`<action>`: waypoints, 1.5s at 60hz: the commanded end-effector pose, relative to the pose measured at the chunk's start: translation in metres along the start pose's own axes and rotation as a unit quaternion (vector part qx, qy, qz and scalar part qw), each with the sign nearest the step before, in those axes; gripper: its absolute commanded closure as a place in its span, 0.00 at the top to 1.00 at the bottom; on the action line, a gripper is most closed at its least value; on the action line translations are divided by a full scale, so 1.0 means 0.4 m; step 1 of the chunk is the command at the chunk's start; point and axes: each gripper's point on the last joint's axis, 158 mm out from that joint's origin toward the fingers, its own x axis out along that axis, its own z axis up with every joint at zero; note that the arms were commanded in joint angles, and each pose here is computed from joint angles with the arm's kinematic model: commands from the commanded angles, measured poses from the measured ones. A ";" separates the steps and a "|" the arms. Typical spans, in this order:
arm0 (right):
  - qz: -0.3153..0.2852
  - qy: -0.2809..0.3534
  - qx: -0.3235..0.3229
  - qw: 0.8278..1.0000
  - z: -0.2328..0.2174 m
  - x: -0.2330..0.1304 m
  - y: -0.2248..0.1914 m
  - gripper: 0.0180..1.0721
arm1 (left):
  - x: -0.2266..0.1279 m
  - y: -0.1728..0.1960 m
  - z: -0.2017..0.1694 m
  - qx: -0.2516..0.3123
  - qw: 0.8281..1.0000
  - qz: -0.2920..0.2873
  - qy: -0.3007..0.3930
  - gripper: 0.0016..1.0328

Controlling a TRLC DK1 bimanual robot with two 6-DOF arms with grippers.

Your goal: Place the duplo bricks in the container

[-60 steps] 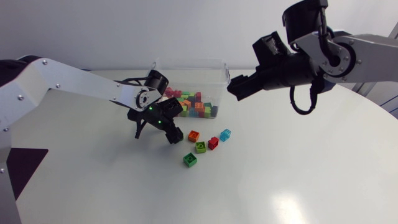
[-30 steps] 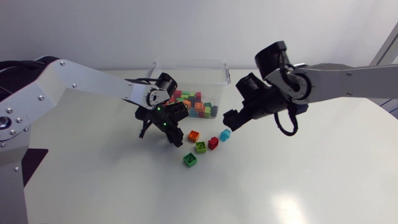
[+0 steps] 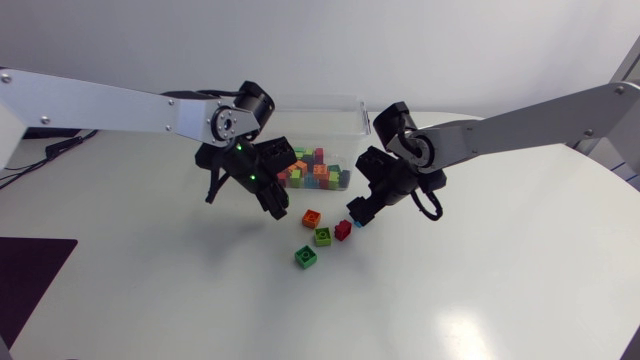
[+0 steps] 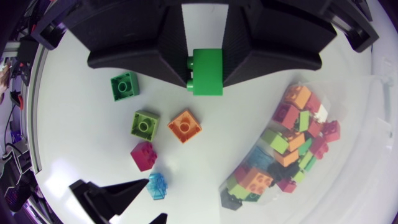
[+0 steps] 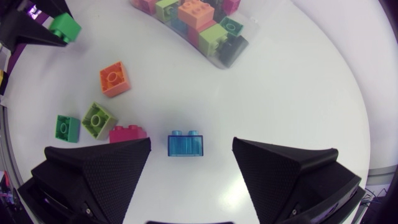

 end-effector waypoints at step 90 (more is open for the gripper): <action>-0.016 -0.087 -0.014 0.996 0.207 -0.231 -0.012 0.23 | -0.225 0.422 0.310 -0.212 0.919 0.176 -0.283 0.50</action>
